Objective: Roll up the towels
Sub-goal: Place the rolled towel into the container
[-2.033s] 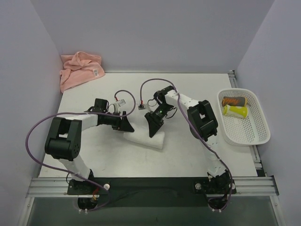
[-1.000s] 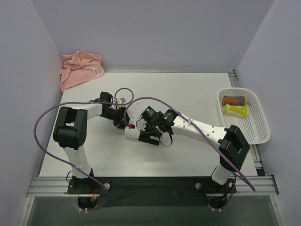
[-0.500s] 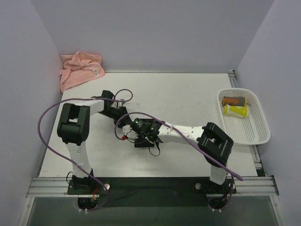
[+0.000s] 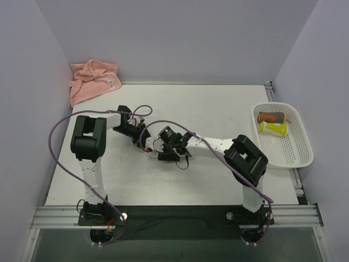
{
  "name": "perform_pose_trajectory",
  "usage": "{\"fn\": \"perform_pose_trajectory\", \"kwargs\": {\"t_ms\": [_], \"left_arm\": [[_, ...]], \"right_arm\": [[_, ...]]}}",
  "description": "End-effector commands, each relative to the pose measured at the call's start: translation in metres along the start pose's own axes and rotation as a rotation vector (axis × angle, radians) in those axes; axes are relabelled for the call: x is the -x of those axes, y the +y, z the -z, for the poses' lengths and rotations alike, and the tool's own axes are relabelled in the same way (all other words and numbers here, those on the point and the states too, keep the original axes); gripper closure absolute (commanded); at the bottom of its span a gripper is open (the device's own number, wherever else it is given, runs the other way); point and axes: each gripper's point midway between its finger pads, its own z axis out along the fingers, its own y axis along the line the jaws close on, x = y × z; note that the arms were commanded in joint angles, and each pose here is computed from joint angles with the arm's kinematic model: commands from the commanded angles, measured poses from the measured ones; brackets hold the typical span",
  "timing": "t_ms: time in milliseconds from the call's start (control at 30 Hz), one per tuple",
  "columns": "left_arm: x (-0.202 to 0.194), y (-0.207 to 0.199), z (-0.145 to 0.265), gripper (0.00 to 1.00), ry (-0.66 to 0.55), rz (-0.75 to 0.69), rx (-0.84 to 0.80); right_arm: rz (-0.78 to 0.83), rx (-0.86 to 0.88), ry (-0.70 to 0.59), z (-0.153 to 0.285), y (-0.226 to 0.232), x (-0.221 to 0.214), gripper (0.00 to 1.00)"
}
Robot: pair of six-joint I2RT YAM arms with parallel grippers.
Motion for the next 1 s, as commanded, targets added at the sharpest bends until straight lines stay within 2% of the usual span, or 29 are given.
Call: {"fn": "perform_pose_trajectory", "kwargs": {"t_ms": [0,33,67,100,133,167,267,367,400,467,500,667,800,833,933,967], "left_arm": [[0.012,0.049,-0.015,0.84,-0.021,0.005,0.162],[0.013,0.049,-0.014,0.81,-0.020,0.007,0.152],[0.015,0.046,-0.012,0.72,-0.028,-0.002,0.149],[0.017,0.046,-0.010,0.68,-0.035,-0.002,0.148],[0.019,0.045,-0.006,0.65,-0.045,-0.004,0.142],[0.020,0.043,-0.001,0.59,-0.058,-0.009,0.134],[0.026,0.036,0.017,0.49,-0.105,-0.033,0.105],[0.032,0.027,0.036,0.47,-0.152,-0.054,0.072],[0.034,0.025,0.042,0.41,-0.169,-0.066,0.069],[0.036,0.018,0.055,0.38,-0.209,-0.117,0.065],[0.037,0.016,0.060,0.29,-0.228,-0.142,0.075],[0.032,-0.003,0.082,0.15,-0.333,-0.312,0.100],[0.025,-0.014,0.091,0.14,-0.373,-0.380,0.095],[0.023,-0.016,0.092,0.14,-0.375,-0.393,0.089],[0.012,-0.022,0.091,0.14,-0.377,-0.418,0.076],[0.007,-0.024,0.091,0.14,-0.379,-0.428,0.073]], "right_arm": [[-0.053,0.222,0.032,-0.022,0.037,-0.032,0.35],[-0.058,0.236,0.033,-0.022,0.039,-0.034,0.42],[-0.072,0.248,0.028,-0.023,0.037,-0.036,0.51],[-0.079,0.255,0.022,-0.022,0.037,-0.036,0.66],[-0.097,0.277,0.032,-0.019,0.038,-0.041,0.72],[-0.111,0.294,0.011,-0.015,0.036,-0.036,0.83],[-0.162,0.341,-0.009,0.005,0.035,-0.036,1.00],[-0.204,0.407,-0.071,0.035,0.032,-0.026,1.00],[-0.233,0.419,-0.105,0.044,0.023,-0.020,1.00],[-0.269,0.455,-0.121,0.067,0.017,-0.021,1.00],[-0.302,0.462,-0.156,0.076,0.005,-0.020,1.00],[-0.375,0.483,-0.182,0.124,-0.019,-0.038,1.00],[-0.401,0.412,-0.180,0.161,-0.041,-0.068,1.00],[-0.433,0.400,-0.159,0.171,-0.045,-0.087,1.00],[-0.388,0.349,-0.169,0.203,-0.049,-0.121,1.00],[-0.373,0.286,-0.164,0.216,-0.058,-0.146,1.00]]}}
